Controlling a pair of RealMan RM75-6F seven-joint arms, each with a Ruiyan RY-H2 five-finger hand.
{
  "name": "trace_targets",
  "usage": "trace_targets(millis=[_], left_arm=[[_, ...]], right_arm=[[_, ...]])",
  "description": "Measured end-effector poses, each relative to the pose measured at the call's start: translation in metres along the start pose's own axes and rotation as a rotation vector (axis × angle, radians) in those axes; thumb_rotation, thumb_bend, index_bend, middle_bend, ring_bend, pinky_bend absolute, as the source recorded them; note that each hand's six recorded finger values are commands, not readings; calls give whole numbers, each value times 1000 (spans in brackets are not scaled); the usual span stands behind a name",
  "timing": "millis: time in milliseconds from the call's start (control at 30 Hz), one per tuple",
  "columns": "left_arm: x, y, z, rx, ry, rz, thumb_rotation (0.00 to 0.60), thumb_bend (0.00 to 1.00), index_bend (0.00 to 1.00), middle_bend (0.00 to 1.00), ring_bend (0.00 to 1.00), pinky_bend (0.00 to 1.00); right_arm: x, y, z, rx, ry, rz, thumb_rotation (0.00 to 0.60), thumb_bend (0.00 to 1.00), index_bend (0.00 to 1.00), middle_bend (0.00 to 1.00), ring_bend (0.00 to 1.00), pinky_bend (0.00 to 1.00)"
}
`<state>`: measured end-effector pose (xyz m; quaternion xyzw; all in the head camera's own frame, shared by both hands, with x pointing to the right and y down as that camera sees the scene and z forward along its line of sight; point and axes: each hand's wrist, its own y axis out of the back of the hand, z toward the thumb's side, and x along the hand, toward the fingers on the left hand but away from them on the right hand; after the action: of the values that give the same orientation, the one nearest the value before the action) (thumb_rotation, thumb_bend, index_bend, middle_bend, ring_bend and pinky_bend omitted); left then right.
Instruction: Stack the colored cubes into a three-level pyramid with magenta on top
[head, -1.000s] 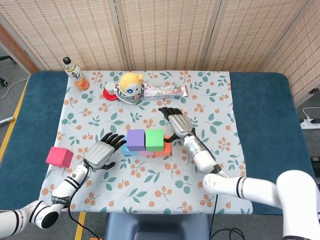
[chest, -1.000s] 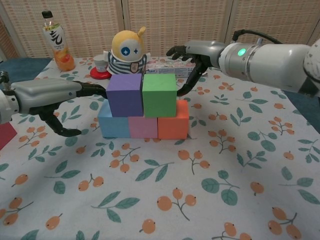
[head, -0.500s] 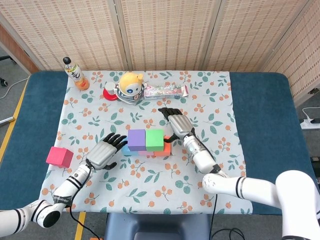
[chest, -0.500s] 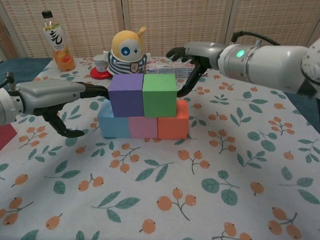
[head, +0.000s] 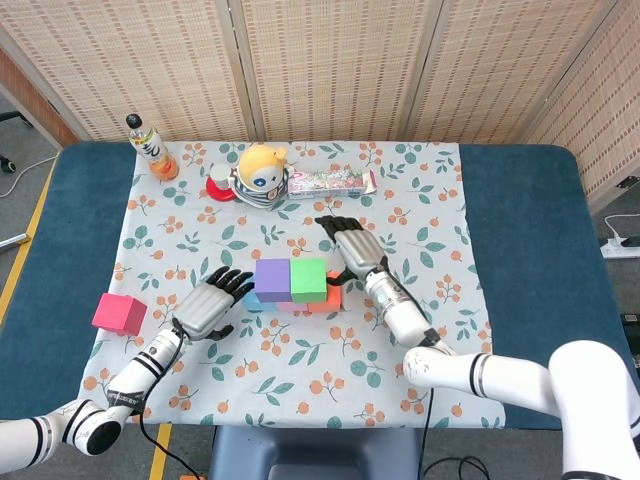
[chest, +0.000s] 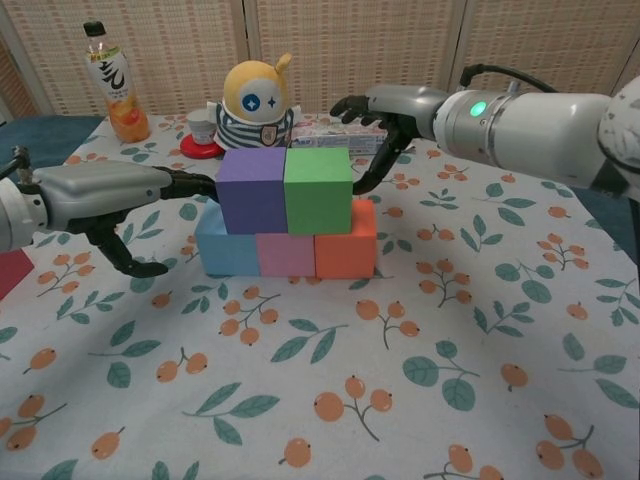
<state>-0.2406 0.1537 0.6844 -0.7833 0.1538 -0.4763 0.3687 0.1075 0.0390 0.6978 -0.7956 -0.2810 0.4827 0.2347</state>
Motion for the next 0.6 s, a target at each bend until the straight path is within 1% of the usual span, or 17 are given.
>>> trace_targets(millis=[300,600], left_arm=[[-3,2,-3,-3,8,8,600,322,103,11,0,14],[-20,8,-12,-20,33,45,600,323,103,12,0,14]], right_arm=[[7,4,-3,2,4,0,600,65,0,28,0,0],[35,21,-5,25,37,-8,600,65,0,28,0,0]])
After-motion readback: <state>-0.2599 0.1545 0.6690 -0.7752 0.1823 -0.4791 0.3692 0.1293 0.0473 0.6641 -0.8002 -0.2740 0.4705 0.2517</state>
